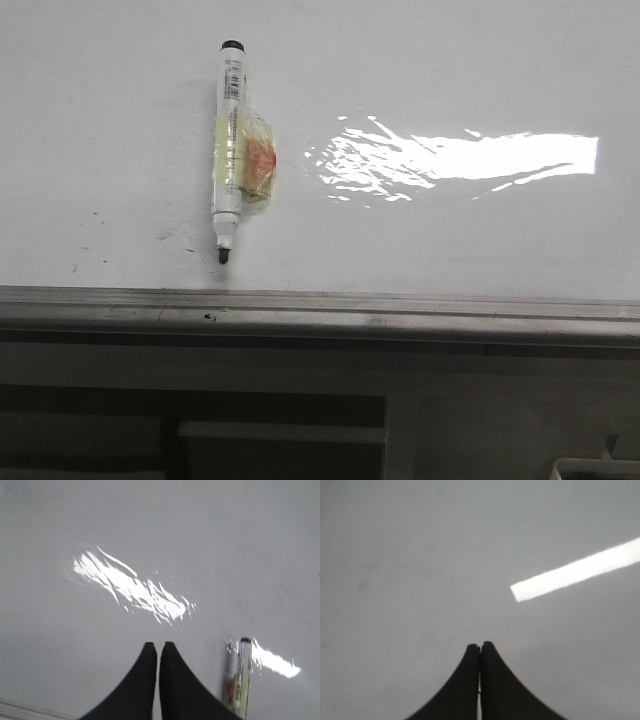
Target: Write number 5 on whiteboard
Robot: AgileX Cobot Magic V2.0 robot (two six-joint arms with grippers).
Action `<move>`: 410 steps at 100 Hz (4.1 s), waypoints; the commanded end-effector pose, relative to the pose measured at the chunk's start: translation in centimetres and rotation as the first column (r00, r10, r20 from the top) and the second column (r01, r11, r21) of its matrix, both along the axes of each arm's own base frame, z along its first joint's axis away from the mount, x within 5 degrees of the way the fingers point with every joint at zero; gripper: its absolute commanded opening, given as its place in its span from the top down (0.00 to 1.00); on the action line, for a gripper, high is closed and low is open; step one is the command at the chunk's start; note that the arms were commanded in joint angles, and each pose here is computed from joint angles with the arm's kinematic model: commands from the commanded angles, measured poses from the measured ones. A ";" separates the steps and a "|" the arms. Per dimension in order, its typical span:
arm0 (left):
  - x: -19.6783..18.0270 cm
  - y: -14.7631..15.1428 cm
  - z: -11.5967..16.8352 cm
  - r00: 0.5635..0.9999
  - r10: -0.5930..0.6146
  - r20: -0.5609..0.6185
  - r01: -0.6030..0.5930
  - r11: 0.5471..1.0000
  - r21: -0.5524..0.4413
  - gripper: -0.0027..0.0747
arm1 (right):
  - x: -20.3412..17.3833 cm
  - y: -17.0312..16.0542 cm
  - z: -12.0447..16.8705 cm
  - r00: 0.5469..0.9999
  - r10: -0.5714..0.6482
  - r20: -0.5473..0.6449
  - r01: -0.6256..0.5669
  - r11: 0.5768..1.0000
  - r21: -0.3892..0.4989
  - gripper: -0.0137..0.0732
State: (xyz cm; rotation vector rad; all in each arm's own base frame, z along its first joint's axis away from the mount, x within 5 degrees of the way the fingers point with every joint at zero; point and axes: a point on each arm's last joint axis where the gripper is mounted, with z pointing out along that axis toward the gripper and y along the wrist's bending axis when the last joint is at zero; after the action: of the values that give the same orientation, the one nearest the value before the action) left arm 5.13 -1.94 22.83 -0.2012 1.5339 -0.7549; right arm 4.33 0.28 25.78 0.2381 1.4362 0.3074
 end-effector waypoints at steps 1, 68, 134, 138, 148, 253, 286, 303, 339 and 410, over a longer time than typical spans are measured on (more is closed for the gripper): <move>0.3 -0.3 2.6 1.000 -0.009 -0.003 0.010 0.993 0.122 0.99 | -0.4 0.0 2.2 1.000 0.002 0.029 -0.001 0.999 -0.046 0.89; 9.5 -8.7 7.6 0.844 -0.326 -0.427 0.491 0.789 0.368 0.55 | 2.5 2.1 6.9 0.941 0.236 -0.243 -0.305 0.902 -0.306 0.40; 12.1 -16.8 3.0 0.829 -0.355 -0.432 0.499 0.818 0.286 0.56 | 2.6 2.1 6.9 0.941 0.236 -0.244 -0.306 0.901 -0.307 0.40; 12.1 -16.9 2.9 0.827 -0.352 -0.438 0.500 0.816 0.288 0.56 | 2.6 2.1 6.9 0.941 0.236 -0.244 -0.306 0.901 -0.307 0.40; 12.3 -17.0 2.4 0.823 -0.346 -0.451 0.502 0.813 0.293 0.56 | 2.6 2.1 6.9 0.941 0.236 -0.244 -0.306 0.901 -0.307 0.40; 9.6 -15.0 4.9 0.807 -0.504 -0.309 0.535 0.401 0.743 0.99 | 4.1 5.4 7.0 0.807 0.466 -0.361 -0.589 0.674 -0.446 0.41; 5.9 -15.2 6.5 0.693 -0.690 -0.212 0.404 0.127 0.906 0.99 | 5.0 11.5 7.1 0.614 0.683 -0.396 -0.761 0.377 -0.528 0.41; 5.1 -15.7 6.5 0.658 -0.726 -0.201 0.394 0.105 0.913 0.99 | 5.2 13.9 6.2 0.553 0.720 -0.419 -0.795 0.306 -0.523 0.39; 5.1 -15.8 6.8 0.660 -0.731 -0.177 0.381 0.123 0.916 0.99 | 6.0 14.9 6.6 0.593 0.735 -0.329 -0.755 0.365 -0.544 0.39; 3.6 -17.0 7.6 0.597 -0.798 -0.083 0.353 0.168 0.920 0.99 | 7.6 17.2 6.6 0.574 0.719 -0.393 -0.779 0.331 -0.533 0.40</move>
State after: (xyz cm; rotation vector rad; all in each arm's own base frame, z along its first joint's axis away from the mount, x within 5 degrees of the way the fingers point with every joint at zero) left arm 8.88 -18.56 28.33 1.5304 1.4191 -0.3711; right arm 11.51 17.16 30.98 -1.1501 1.6330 0.5126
